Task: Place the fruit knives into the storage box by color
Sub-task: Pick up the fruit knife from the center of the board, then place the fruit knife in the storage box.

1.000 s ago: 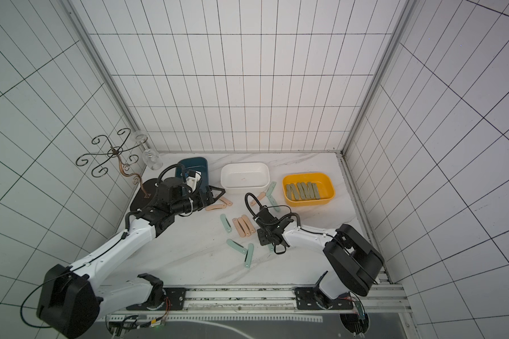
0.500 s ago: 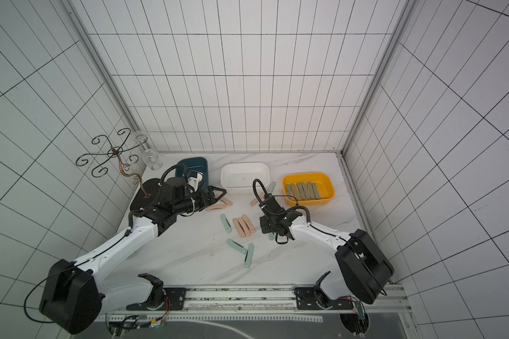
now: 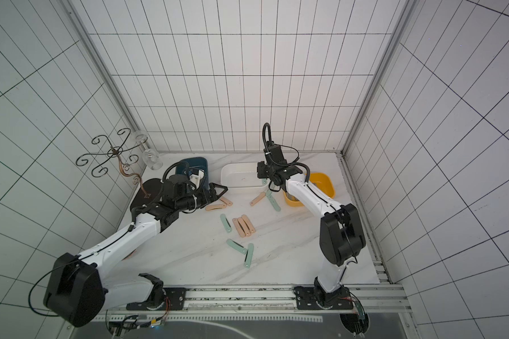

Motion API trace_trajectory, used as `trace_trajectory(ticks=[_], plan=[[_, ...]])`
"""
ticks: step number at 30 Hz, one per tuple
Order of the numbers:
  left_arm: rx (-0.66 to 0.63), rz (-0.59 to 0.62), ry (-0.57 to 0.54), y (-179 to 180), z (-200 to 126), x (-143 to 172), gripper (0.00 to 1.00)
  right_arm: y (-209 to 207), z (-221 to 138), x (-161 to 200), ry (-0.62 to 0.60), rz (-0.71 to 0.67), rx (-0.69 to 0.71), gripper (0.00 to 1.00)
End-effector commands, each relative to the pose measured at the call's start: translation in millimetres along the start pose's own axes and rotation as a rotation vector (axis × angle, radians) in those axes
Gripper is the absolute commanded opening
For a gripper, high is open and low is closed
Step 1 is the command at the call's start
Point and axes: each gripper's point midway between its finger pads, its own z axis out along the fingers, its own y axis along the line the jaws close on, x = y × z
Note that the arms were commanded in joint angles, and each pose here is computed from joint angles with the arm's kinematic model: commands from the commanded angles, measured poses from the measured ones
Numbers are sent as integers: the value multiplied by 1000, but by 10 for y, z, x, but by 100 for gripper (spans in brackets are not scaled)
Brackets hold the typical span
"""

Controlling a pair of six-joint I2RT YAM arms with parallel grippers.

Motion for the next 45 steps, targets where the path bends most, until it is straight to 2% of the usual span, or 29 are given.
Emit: trace_trajectory(ticks=[1, 9, 15, 33, 35, 41, 45], plan=[[20, 30, -31, -107, 27, -133, 97, 29, 129, -459, -76, 4, -25, 19], [14, 31, -24, -104, 57, -135, 97, -60, 716, -389, -61, 48, -43, 19], [14, 30, -18, -103, 65, -124, 97, -104, 972, -229, -41, 40, -41, 20], [18, 38, -11, -150, 53, -137, 97, -142, 1377, 163, 21, 21, -51, 26], [18, 38, -12, -153, 46, -137, 97, -148, 1395, 184, 25, 21, -49, 28], [20, 41, -14, -167, 32, -140, 97, -120, 1377, 111, 18, 13, -57, 45], [22, 44, -19, -187, 10, -150, 97, 9, 1232, -102, -8, 9, -111, 48]])
